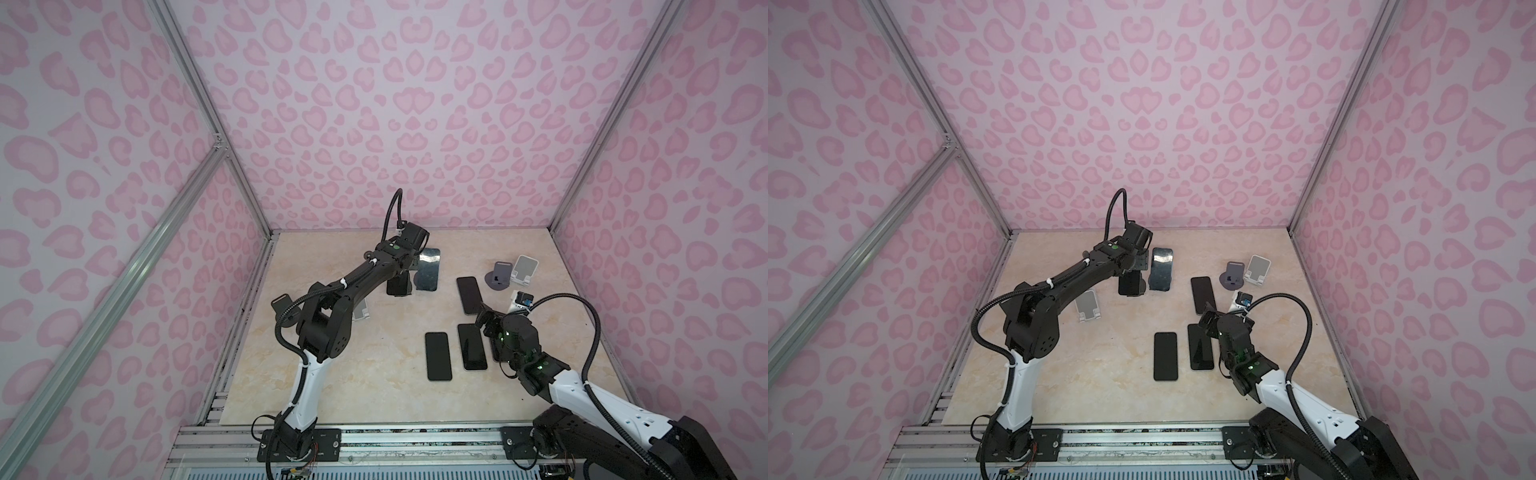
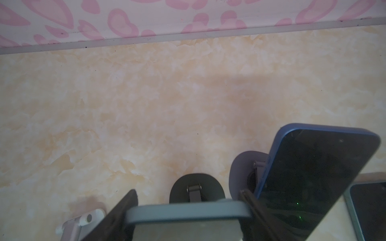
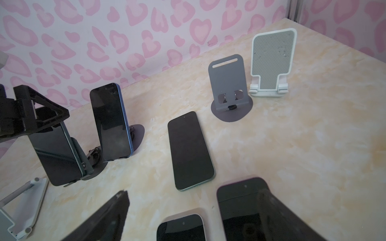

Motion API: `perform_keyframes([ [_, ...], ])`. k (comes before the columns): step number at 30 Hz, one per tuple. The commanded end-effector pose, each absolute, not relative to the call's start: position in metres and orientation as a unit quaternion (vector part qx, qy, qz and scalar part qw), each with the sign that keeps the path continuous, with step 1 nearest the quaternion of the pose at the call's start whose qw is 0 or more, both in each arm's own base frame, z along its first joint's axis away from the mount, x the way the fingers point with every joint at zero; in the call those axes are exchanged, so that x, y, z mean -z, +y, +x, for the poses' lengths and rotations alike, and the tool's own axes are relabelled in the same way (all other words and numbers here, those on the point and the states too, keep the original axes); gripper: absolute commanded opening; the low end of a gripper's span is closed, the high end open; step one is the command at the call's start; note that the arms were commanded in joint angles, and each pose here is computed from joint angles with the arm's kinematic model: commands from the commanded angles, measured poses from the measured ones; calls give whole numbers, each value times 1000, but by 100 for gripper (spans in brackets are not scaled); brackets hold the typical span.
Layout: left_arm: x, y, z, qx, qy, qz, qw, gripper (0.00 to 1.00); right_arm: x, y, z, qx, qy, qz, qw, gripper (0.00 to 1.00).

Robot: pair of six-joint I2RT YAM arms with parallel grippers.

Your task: Remove the phone from the phone stand

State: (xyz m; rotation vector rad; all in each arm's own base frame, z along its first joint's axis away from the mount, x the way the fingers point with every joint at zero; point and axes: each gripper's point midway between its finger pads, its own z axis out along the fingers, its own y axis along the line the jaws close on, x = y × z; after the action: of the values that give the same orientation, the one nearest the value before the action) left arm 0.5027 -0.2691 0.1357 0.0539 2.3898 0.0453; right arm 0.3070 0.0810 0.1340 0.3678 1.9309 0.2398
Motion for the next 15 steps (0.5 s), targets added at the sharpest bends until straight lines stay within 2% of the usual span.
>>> perform_keyframes([
  [1, -254, -261, 488, 40, 891, 0, 452, 63, -136, 81, 308, -99, 813, 153, 552, 98],
  [15, -296, -253, 471, 52, 876, 7, 479, 62, -136, 81, 308, -98, 814, 153, 552, 98],
])
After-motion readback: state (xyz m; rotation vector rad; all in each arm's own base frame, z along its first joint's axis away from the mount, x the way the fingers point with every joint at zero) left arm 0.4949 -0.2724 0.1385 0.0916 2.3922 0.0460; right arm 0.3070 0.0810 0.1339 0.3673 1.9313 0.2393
